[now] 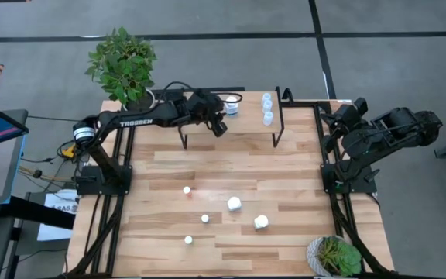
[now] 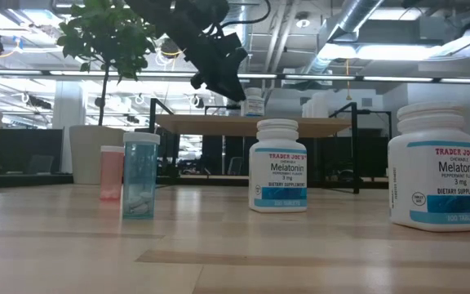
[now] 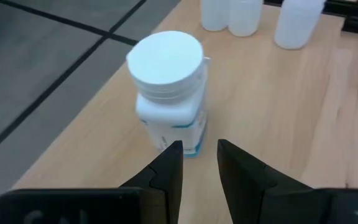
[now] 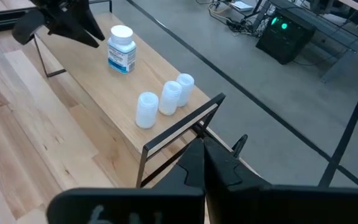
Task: Pick and place medicine bottles onto shelf by color
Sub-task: Put the top white medicine bottle on the shelf, then put the right white medicine bottle on the shelf aligned with the other white medicine bottle
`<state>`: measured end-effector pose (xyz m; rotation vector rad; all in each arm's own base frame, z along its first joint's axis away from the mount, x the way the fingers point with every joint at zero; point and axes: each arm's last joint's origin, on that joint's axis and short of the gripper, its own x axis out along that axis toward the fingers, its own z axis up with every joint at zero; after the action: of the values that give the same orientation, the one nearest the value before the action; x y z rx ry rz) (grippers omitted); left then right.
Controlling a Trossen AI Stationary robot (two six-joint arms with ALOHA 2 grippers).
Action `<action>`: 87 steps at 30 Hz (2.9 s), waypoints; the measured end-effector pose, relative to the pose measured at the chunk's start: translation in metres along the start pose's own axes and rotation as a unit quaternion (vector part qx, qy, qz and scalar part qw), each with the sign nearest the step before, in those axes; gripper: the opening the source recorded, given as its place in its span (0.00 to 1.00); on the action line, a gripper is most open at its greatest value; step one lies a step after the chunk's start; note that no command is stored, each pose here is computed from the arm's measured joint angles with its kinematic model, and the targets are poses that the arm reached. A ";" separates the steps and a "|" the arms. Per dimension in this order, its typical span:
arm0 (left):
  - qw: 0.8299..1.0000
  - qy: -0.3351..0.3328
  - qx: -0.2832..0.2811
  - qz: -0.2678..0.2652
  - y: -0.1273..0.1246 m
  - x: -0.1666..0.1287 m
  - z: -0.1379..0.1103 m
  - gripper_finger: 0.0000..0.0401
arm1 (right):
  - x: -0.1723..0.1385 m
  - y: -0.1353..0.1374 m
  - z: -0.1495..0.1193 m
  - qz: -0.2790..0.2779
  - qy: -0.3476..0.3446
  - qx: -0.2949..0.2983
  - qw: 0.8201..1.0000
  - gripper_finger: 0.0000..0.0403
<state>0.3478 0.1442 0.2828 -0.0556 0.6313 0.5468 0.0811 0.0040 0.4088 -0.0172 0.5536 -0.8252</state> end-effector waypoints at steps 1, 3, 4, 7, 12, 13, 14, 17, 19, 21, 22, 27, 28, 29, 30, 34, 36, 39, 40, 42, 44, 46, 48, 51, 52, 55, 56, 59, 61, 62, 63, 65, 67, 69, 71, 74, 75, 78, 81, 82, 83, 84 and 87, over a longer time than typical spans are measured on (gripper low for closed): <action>1.000 0.000 0.000 0.002 0.001 0.000 0.000 0.22 | 0.000 0.000 0.000 0.000 0.000 0.000 1.000 0.03; 1.000 -0.003 -0.003 0.007 0.003 0.001 0.001 0.22 | 0.000 0.000 0.000 0.000 0.000 0.000 1.000 0.03; 1.000 -0.006 -0.004 0.009 0.005 0.001 0.001 0.22 | 0.000 0.000 0.000 0.000 0.000 0.000 1.000 0.03; 1.000 -0.014 -0.006 0.013 0.010 0.002 0.003 0.22 | 0.000 0.000 0.000 0.000 0.000 0.000 1.000 0.03; 1.000 -0.021 0.000 0.013 0.011 0.006 0.003 0.22 | 0.000 0.000 0.000 0.000 0.000 0.000 1.000 0.03; 1.000 -0.024 0.001 0.013 0.011 0.007 0.004 0.22 | 0.000 0.000 0.000 0.000 0.000 0.001 1.000 0.03; 0.999 -0.029 0.003 0.013 0.010 0.008 0.004 0.22 | 0.000 0.000 0.000 0.000 0.000 0.001 1.000 0.03; 0.999 -0.028 0.006 0.015 0.011 0.012 0.003 0.22 | 0.000 0.000 0.000 0.000 0.000 0.001 1.000 0.03; 0.999 -0.036 0.010 0.020 0.012 0.017 0.004 0.22 | 0.000 0.000 0.000 0.000 -0.001 0.002 1.000 0.03; 0.999 -0.026 0.010 0.024 0.014 0.020 0.000 0.22 | 0.000 0.000 0.000 0.000 0.000 0.002 1.000 0.03; 0.999 -0.027 0.010 0.025 0.014 0.023 0.000 0.22 | 0.000 0.000 0.000 0.000 0.000 0.002 1.000 0.03; 0.999 -0.034 0.012 0.041 0.017 0.027 0.000 0.22 | 0.000 0.000 0.000 0.000 0.000 0.002 1.000 0.03; 0.998 -0.037 0.014 0.042 0.017 0.027 0.001 0.22 | 0.000 0.000 0.000 0.001 0.000 0.002 1.000 0.03; 0.998 -0.038 0.013 0.042 0.017 0.028 0.001 0.22 | 0.000 0.000 0.000 0.001 0.001 0.002 1.000 0.03; 0.998 -0.038 0.014 0.042 0.017 0.029 0.000 0.22 | 0.000 0.000 0.000 0.003 0.002 0.002 1.000 0.03; 0.998 -0.044 0.018 0.043 0.017 0.029 0.002 0.22 | 0.000 0.000 0.000 0.005 0.004 0.009 1.000 0.03; 0.998 -0.045 0.018 0.044 0.017 0.029 0.002 0.22 | 0.000 0.000 0.000 0.005 0.004 0.009 1.000 0.03; 0.997 -0.055 0.016 0.046 0.018 0.029 0.004 0.22 | 0.000 0.000 0.000 0.005 0.004 0.009 1.000 0.03; 0.998 -0.052 0.017 0.038 0.017 0.029 0.003 0.22 | 0.000 0.000 0.000 0.005 0.004 0.009 1.000 0.03; 0.999 -0.044 0.019 0.016 0.016 0.029 0.001 0.22 | 0.000 0.000 0.000 0.005 0.004 0.009 1.000 0.03; 0.999 -0.040 0.019 -0.005 0.015 0.029 0.000 0.22 | 0.000 0.000 0.000 0.005 0.005 0.009 1.000 0.03; 0.999 -0.038 0.019 -0.018 0.014 0.029 0.000 0.22 | 0.000 0.000 0.000 0.005 0.005 0.009 1.000 0.03; 0.998 -0.045 0.019 -0.030 0.013 0.029 0.001 0.22 | 0.000 0.000 0.000 0.005 0.005 0.009 1.000 0.03; 0.997 -0.063 0.019 -0.028 0.014 0.029 0.004 0.22 | 0.000 0.000 0.000 0.005 0.005 0.007 1.000 0.03; 0.997 -0.066 0.021 -0.023 0.015 0.029 0.005 0.22 | 0.000 0.000 0.000 0.006 0.005 0.007 1.000 0.03; 0.997 -0.070 0.032 -0.013 0.018 0.029 0.006 0.22 | 0.000 0.000 0.000 0.006 0.006 0.007 1.000 0.03; 0.997 -0.070 0.034 -0.011 0.019 0.029 0.006 0.22 | 0.000 0.000 0.000 0.006 0.006 0.007 1.000 0.03; 0.997 -0.068 0.033 -0.005 0.022 0.029 0.005 0.22 | 0.000 0.000 0.000 0.006 0.006 0.007 1.000 0.03; 0.997 -0.067 0.032 0.003 0.024 0.030 0.005 0.22 | 0.000 0.000 0.000 0.006 0.006 0.006 1.000 0.03; 0.997 -0.067 0.031 0.008 0.025 0.030 0.005 0.22 | 0.000 0.000 0.000 0.006 0.006 0.005 1.000 0.03; 0.997 -0.066 0.031 0.010 0.026 0.030 0.005 0.22 | 0.000 0.000 0.000 0.006 0.006 0.005 1.000 0.03; 0.997 -0.068 0.030 0.012 0.026 0.030 0.005 0.22 | 0.000 0.000 0.000 0.006 0.006 0.005 1.000 0.03; 0.997 -0.068 0.029 0.019 0.027 0.030 0.005 0.22 | 0.000 0.000 0.000 0.006 0.006 0.005 1.000 0.03; 0.997 -0.068 0.029 0.030 0.027 0.030 0.006 0.22 | 0.000 0.000 0.000 0.007 0.006 0.005 1.000 0.03; 0.997 -0.067 0.028 0.036 0.028 0.030 0.006 0.22 | 0.000 0.000 0.000 0.007 0.006 0.006 1.000 0.03; 0.996 -0.065 0.028 0.045 0.028 0.030 0.005 0.22 | 0.000 0.000 0.000 0.007 0.006 0.010 1.000 0.03; 0.996 -0.064 0.028 0.049 0.028 0.029 0.005 0.22 | 0.000 0.000 0.000 0.007 0.006 0.013 1.000 0.03; 0.996 -0.060 0.029 0.055 0.027 0.023 0.007 0.22 | 0.000 0.001 -0.001 0.011 0.009 0.018 1.000 0.03; 0.997 -0.070 0.012 0.044 0.022 0.004 0.013 0.22 | 0.000 0.002 -0.001 0.025 0.021 0.020 0.999 0.03; 0.997 -0.072 0.009 0.035 0.019 -0.004 0.016 0.22 | 0.000 0.002 -0.001 0.031 0.027 0.022 0.999 0.03; 0.997 -0.069 0.008 0.028 0.016 -0.012 0.017 0.22 | 0.000 0.002 -0.002 0.038 0.033 0.022 0.998 0.03; 0.998 -0.062 0.011 0.021 0.012 -0.022 0.017 0.22 | 0.000 0.003 -0.002 0.044 0.039 0.022 0.998 0.03; 0.999 -0.045 0.015 0.001 0.002 -0.052 0.017 0.22 | 0.000 0.003 -0.002 0.052 0.044 0.022 0.997 0.03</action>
<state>0.3214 0.1251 0.3270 -0.0025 0.5518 0.5389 0.0822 0.0071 0.4063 0.0882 0.6147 -0.7385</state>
